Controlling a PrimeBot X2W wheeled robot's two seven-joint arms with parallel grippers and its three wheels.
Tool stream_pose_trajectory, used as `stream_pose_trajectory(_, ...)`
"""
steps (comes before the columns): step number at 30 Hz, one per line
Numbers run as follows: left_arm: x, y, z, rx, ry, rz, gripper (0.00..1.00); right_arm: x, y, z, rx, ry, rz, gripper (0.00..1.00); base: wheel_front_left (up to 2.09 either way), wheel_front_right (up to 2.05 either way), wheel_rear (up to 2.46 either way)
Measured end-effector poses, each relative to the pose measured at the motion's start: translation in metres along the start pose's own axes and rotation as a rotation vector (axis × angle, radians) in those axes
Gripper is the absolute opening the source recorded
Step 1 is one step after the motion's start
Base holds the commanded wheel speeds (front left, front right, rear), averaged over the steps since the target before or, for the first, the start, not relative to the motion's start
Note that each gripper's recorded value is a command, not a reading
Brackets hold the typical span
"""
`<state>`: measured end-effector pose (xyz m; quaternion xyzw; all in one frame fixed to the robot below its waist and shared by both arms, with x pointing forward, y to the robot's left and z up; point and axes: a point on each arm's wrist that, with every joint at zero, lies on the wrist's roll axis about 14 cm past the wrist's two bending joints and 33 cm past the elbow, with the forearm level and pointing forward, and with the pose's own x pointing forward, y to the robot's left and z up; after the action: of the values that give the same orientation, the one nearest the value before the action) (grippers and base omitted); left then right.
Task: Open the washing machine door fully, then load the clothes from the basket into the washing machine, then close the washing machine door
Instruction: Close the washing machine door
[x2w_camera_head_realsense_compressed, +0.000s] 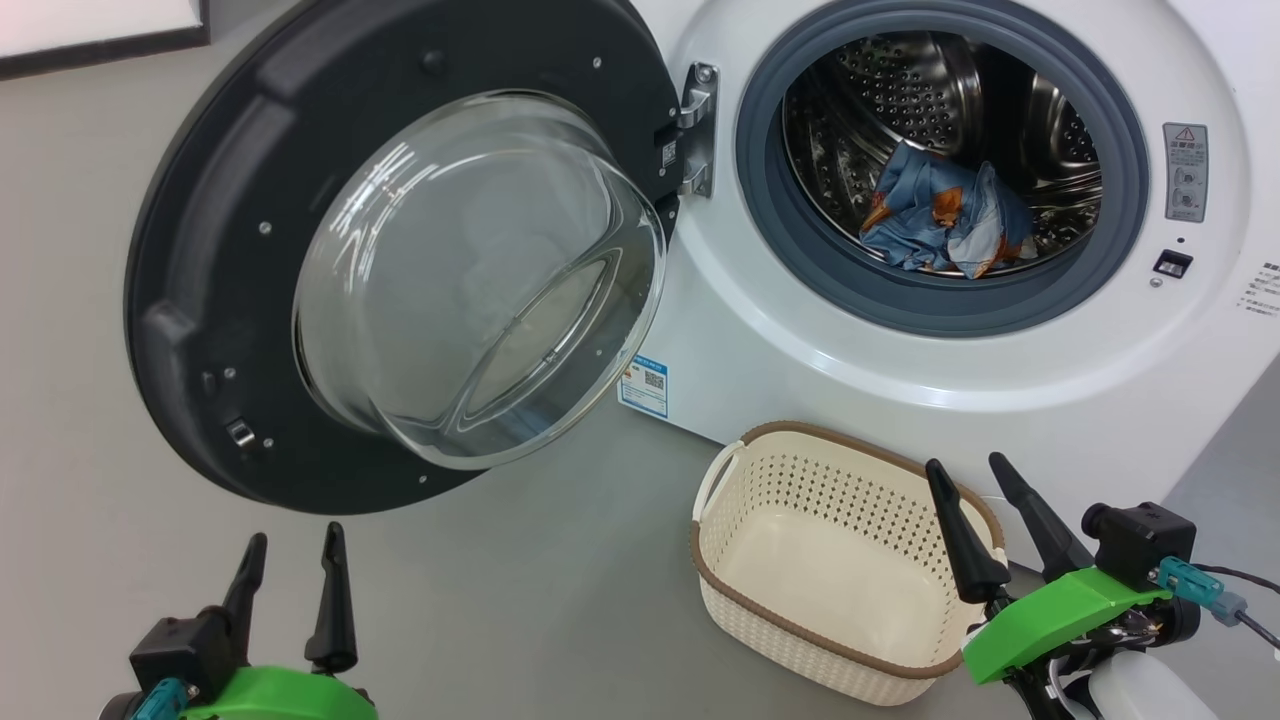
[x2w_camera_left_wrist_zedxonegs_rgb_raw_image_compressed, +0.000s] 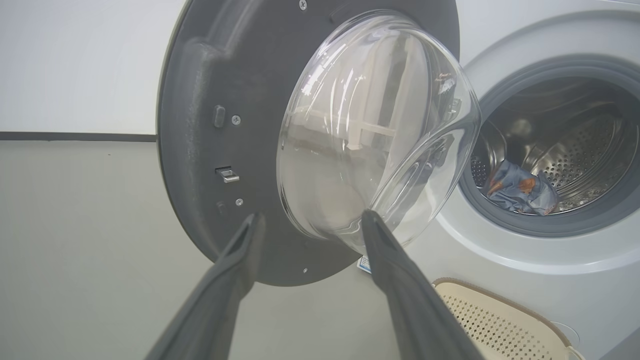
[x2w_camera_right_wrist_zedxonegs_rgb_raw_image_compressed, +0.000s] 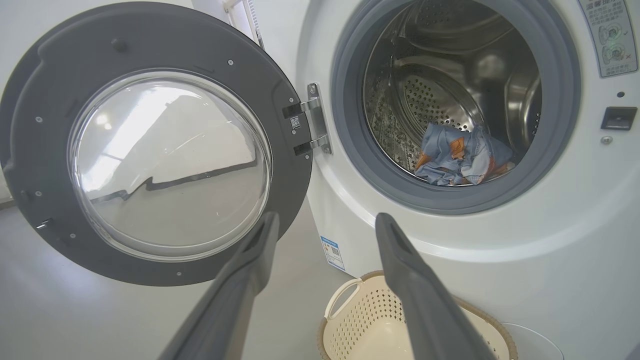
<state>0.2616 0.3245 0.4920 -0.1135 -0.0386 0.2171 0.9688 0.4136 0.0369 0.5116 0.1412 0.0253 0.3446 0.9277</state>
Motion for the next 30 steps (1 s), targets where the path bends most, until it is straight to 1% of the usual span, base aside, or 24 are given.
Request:
stream_pose_trajectory(20,0.002,-0.003,0.0,0.002,0.001,-0.008,1.0,-0.002,-0.002,-0.001,0.005,0.001,-0.007,1.0,0.0,0.0,0.0)
stream_pose_trajectory(21,0.002,-0.003,0.002,0.003,-0.006,-0.01,0.87,-0.002,-0.002,-0.001,0.008,0.001,-0.007,1.0,0.0,0.0,0.0)
stream_pose_trajectory(22,0.002,-0.003,0.004,0.005,-0.01,-0.011,0.87,-0.001,-0.002,-0.001,0.008,0.002,-0.007,1.0,0.0,0.0,0.0)
stream_pose_trajectory(23,0.002,-0.003,0.004,0.005,-0.013,-0.011,0.55,-0.001,-0.002,-0.002,0.009,0.003,-0.006,1.0,0.0,0.0,0.0)
stream_pose_trajectory(25,0.003,-0.003,0.006,0.007,-0.017,-0.012,0.0,-0.001,-0.002,-0.003,0.01,0.006,-0.006,1.0,0.0,0.0,0.0)
stream_pose_trajectory(30,0.004,-0.004,0.012,0.01,-0.035,-0.019,0.0,-0.005,-0.004,-0.01,0.016,0.023,-0.014,1.0,0.0,0.0,0.0)
